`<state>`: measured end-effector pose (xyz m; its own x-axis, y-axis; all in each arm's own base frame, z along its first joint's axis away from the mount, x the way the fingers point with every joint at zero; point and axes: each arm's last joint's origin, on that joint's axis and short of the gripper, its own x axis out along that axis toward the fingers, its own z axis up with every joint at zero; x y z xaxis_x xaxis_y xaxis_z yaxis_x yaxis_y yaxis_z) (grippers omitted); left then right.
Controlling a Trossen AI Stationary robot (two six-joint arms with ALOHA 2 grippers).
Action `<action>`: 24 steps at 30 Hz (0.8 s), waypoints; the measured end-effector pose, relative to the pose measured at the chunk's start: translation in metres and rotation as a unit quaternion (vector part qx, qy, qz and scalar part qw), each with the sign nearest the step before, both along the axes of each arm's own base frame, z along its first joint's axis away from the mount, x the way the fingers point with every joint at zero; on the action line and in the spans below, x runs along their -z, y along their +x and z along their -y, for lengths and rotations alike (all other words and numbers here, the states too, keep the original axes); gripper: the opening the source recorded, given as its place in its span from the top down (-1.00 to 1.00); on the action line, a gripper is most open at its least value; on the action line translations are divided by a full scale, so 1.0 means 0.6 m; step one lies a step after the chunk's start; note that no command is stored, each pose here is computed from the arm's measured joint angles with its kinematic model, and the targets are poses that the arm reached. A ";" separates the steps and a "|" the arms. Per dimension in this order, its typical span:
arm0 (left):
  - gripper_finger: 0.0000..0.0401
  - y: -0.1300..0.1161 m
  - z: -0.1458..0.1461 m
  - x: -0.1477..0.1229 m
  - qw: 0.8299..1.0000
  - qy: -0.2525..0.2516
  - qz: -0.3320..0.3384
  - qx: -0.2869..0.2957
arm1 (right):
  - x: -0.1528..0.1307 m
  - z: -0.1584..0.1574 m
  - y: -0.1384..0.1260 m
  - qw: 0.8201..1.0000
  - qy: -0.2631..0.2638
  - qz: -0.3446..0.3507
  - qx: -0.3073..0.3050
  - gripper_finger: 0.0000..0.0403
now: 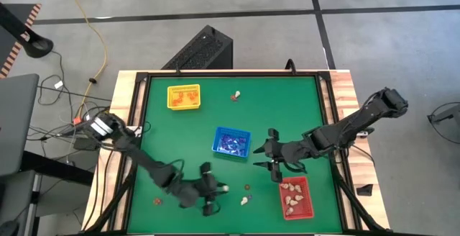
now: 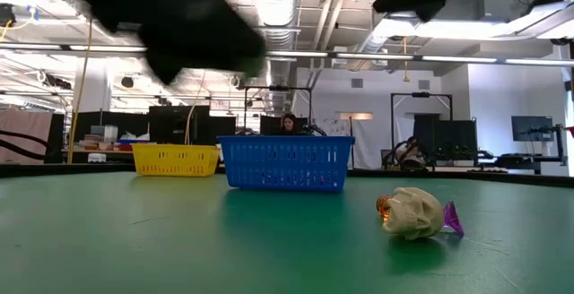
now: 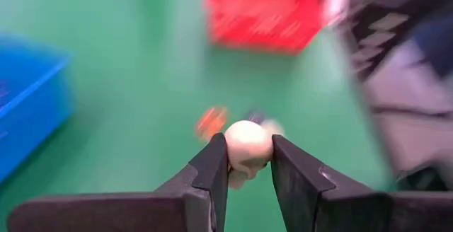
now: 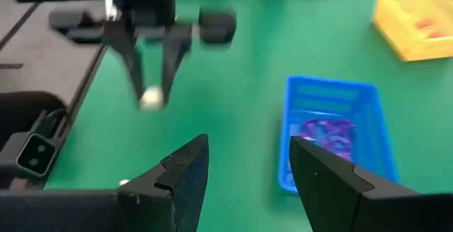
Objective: Sort Halloween decoration
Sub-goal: Put the skull toy into the red bin
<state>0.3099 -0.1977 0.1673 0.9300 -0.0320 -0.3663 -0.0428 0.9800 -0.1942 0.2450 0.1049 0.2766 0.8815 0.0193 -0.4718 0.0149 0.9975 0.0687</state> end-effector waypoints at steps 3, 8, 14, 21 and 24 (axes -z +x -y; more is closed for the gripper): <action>0.60 0.053 -0.017 0.009 0.996 -0.027 0.057 0.066 | -0.011 -0.004 -0.024 0.999 -0.025 0.014 0.029 -0.12; 0.60 0.156 -0.032 0.032 0.987 -0.045 0.086 0.130 | -0.016 -0.009 -0.064 0.994 -0.065 0.046 0.079 -0.12; 0.60 0.280 -0.037 0.017 0.973 -0.040 0.113 0.197 | -0.028 -0.005 -0.099 0.986 -0.078 0.065 0.129 -0.12; 0.60 0.364 -0.039 0.011 0.976 0.018 0.064 0.206 | -0.021 -0.002 -0.122 0.980 -0.097 0.050 0.165 -0.12; 0.60 0.382 -0.039 0.008 0.976 0.043 0.071 0.202 | -0.023 -0.002 -0.125 0.979 -0.101 0.056 0.170 -0.12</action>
<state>0.5388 -0.1741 0.1625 0.8895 -0.3810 -0.2522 0.3718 0.9244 -0.0854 0.1698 0.1064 0.2902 0.8675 -0.3677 -0.3350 0.3521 0.9296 -0.1088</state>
